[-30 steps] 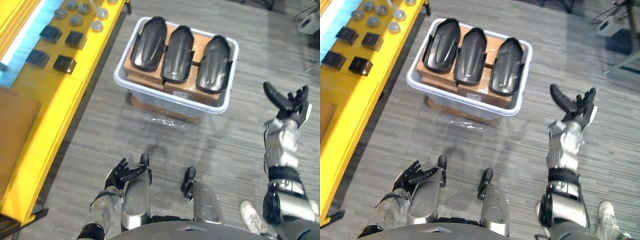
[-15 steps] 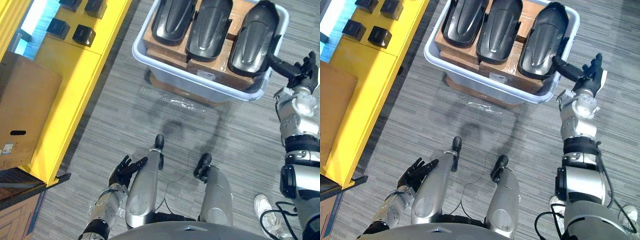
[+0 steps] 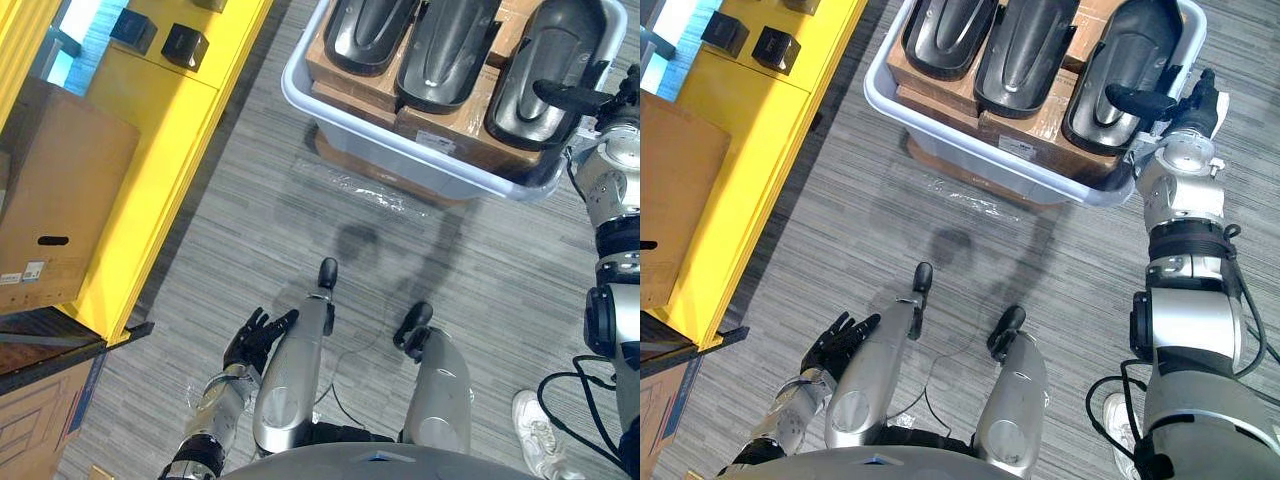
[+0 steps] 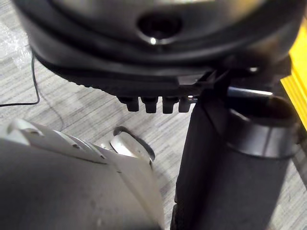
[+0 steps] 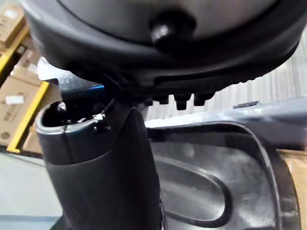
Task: Walk over and take three plastic housings, then place them on the shelf
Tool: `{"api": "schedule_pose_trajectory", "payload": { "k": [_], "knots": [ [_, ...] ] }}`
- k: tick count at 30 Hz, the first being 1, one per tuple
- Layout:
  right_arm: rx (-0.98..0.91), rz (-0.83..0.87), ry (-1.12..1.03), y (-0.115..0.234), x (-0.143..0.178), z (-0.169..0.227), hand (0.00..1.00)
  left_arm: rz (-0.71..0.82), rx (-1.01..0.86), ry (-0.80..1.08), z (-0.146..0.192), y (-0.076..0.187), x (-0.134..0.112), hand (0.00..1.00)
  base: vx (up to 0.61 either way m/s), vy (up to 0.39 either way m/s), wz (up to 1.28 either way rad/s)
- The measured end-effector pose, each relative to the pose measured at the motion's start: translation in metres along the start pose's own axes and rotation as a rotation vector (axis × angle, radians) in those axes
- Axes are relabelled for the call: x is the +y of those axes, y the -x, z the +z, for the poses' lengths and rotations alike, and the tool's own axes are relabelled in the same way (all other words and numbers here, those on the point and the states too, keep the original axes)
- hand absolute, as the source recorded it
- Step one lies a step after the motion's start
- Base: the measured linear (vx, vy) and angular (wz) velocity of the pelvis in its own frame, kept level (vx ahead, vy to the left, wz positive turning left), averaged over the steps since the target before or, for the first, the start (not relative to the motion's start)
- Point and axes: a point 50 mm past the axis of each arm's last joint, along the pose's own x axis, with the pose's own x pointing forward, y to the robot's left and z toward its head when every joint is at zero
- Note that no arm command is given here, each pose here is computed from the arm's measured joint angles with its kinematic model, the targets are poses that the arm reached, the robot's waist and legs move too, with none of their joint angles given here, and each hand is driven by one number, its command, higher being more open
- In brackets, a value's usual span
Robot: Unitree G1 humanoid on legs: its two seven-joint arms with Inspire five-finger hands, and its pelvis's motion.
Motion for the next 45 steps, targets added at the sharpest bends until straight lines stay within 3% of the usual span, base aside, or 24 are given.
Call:
{"api": "schedule_pose_trajectory", "payload": {
  "k": [9, 22, 23, 31, 40, 45],
  "knots": [
    [0.010, -0.150, 0.051, -0.005, -0.018, 0.017, 1.00, -0.017, 0.001, 0.027, -0.001, 0.000, -0.003, 1.00, 0.02, -0.018, 0.05],
    [0.149, -0.125, 0.193, -0.006, -0.019, 0.003, 1.00, -0.025, 0.005, 0.022, -0.002, 0.000, -0.004, 1.00, 0.02, -0.018, 0.01],
    [0.164, -0.113, 0.197, -0.006, -0.021, 0.003, 0.00, -0.028, 0.006, 0.021, -0.002, -0.001, -0.005, 1.00, 0.00, 0.000, 0.00],
    [0.197, -0.086, 0.275, -0.008, -0.031, 0.001, 0.00, -0.011, 0.033, 0.048, -0.006, 0.000, -0.003, 1.00, 0.01, -0.007, 0.00],
    [0.207, -0.133, 0.337, -0.009, -0.046, -0.001, 0.00, 0.117, 0.056, 0.126, -0.012, 0.004, 0.019, 1.00, 0.03, -0.017, -0.01],
    [0.189, -0.273, 0.441, -0.008, -0.055, -0.001, 0.00, 0.097, 0.032, 0.127, -0.010, 0.004, 0.019, 1.00, 0.01, -0.014, 0.07]
  ]
}}
